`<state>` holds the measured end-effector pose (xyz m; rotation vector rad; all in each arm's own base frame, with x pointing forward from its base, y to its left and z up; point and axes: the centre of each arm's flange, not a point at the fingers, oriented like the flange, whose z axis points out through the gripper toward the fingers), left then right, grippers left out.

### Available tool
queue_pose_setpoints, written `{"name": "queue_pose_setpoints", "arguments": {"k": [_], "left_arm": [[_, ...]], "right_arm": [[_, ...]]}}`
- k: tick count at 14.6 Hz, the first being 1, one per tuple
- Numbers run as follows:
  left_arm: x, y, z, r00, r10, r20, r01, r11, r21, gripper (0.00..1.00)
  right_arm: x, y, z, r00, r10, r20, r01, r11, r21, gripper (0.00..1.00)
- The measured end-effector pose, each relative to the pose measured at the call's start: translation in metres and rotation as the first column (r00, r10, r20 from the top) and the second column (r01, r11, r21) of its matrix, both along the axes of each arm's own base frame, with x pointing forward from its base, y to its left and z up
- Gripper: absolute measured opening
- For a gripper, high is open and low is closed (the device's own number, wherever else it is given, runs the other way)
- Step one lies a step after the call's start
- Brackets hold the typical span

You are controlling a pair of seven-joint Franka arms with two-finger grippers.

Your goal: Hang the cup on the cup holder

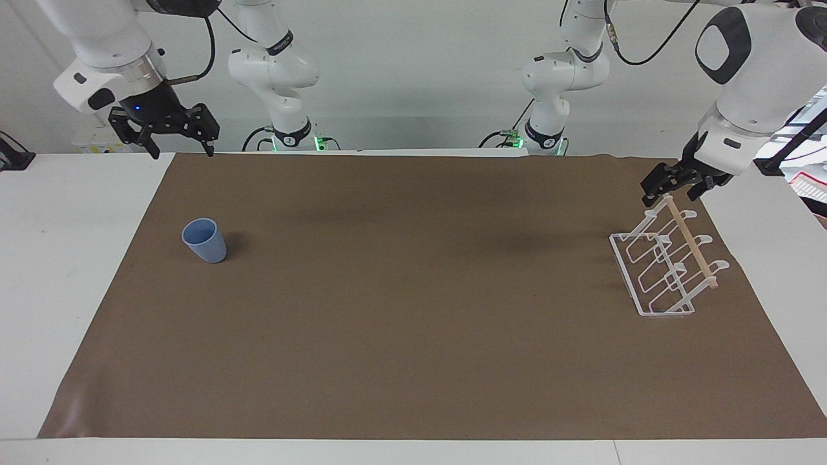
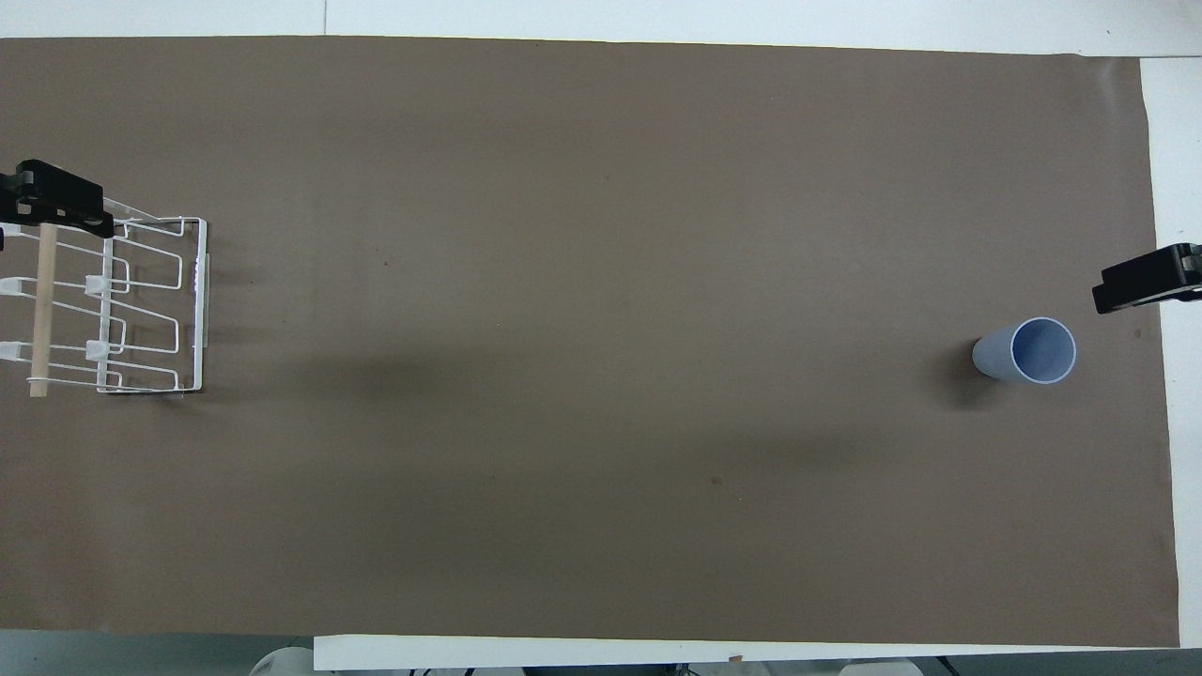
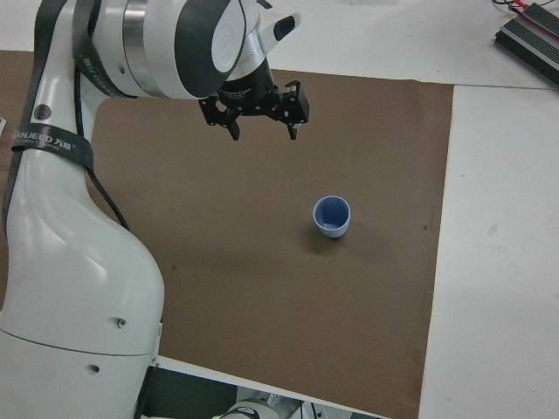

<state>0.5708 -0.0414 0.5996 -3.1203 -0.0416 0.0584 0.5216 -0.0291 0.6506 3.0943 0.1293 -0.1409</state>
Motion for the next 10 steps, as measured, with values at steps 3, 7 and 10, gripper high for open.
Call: {"name": "queue_pose_setpoints", "arguments": {"k": [3, 7, 10], "left_arm": [[0.0, 0.0, 0.0, 1.0, 0.0, 0.0, 0.0, 1.0, 0.0, 1.0], [0.0, 0.0, 0.0, 1.0, 0.0, 0.0, 0.0, 1.0, 0.0, 1.0], [0.0, 0.0, 0.0, 1.0, 0.0, 0.0, 0.0, 1.0, 0.0, 1.0]], "right_arm": [[0.0, 0.0, -0.0001, 1.0, 0.0, 0.0, 0.0, 1.0, 0.0, 1.0], [-0.0003, -0.0024, -0.0002, 1.0, -0.005, -0.002, 0.005, 1.0, 0.0, 1.0], [-0.0001, -0.0079, -0.0013, 1.0, -0.011, 0.003, 0.011, 1.0, 0.001, 1.0]]}}
